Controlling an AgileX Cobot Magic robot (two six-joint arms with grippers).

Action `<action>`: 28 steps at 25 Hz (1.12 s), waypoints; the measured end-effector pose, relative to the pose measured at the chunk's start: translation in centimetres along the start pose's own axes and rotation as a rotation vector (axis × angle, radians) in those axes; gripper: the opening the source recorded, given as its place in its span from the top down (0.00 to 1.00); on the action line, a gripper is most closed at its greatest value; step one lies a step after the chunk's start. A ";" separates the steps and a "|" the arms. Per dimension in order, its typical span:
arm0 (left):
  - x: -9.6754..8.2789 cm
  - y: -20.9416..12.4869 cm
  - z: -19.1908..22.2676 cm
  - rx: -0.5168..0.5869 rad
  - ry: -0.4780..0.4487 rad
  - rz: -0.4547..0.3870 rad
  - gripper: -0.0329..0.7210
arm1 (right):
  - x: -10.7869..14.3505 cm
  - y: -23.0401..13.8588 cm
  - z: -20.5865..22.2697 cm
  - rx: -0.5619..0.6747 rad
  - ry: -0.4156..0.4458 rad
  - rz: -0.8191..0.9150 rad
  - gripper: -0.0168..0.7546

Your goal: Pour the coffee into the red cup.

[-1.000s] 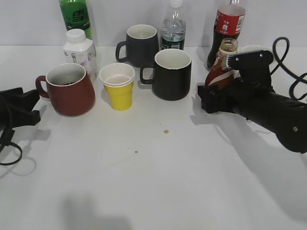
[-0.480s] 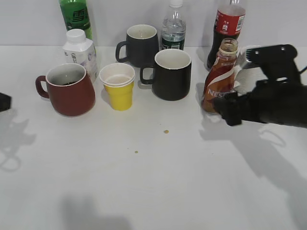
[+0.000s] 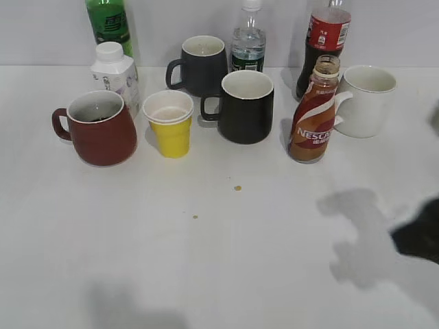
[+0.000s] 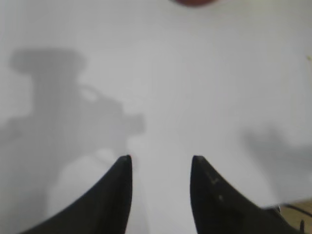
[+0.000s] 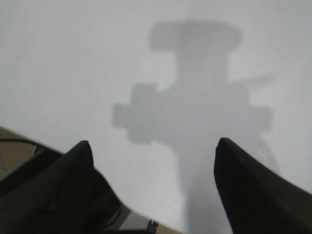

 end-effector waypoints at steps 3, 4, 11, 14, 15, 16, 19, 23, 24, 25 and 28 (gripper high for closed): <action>-0.4 -2.1 -2.4 -0.111 0.009 0.017 0.55 | -0.1 -1.7 -3.0 -0.013 0.019 -0.010 0.23; -0.5 -2.8 -2.9 -0.148 0.013 0.020 0.56 | -0.2 -2.4 -3.9 -0.024 0.029 -0.011 0.23; -1.3 -9.0 -3.6 -0.353 0.052 0.101 0.57 | -1.6 -7.8 -8.9 -0.129 0.035 -0.065 0.23; -1.3 -10.3 -2.6 -0.398 0.061 0.110 0.57 | -2.5 -9.8 -10.7 -0.221 0.011 -0.093 0.23; -1.3 -10.3 -2.5 -0.422 0.065 0.110 0.57 | -2.7 -10.4 -11.1 -0.254 0.006 -0.099 0.23; -1.3 -10.3 -2.4 -0.441 0.073 0.130 0.57 | -3.0 -11.0 -11.6 -0.304 0.004 -0.105 0.23; -1.3 -10.1 -2.0 -0.465 0.087 0.166 0.57 | -3.4 -12.2 -12.4 -0.400 0.017 -0.111 0.23; -1.2 -9.9 -1.9 -0.471 0.093 0.179 0.57 | -3.7 -12.9 -12.9 -0.487 0.031 -0.116 0.23; -1.2 -9.9 -1.9 -0.471 0.092 0.180 0.57 | -3.6 -12.8 -12.8 -0.503 0.035 -0.116 0.23; -1.3 -9.9 -1.9 -0.472 0.088 0.179 0.57 | -3.6 -12.7 -12.7 -0.514 0.038 -0.117 0.23; -1.3 -9.9 -1.9 -0.473 0.083 0.178 0.57 | -3.6 -12.5 -12.3 -0.531 0.042 -0.118 0.24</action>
Point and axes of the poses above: a point on each arm's last joint axis where the gripper is mounted, z pointing out along that axis toward the gripper, x along the wrist's bending axis when the last joint is at zero, y = z × x, the point moved 1 cm from there along z, pointing out along that axis toward the gripper, and after that the axes turned 13 degrees about z, right-handed, at the moved point
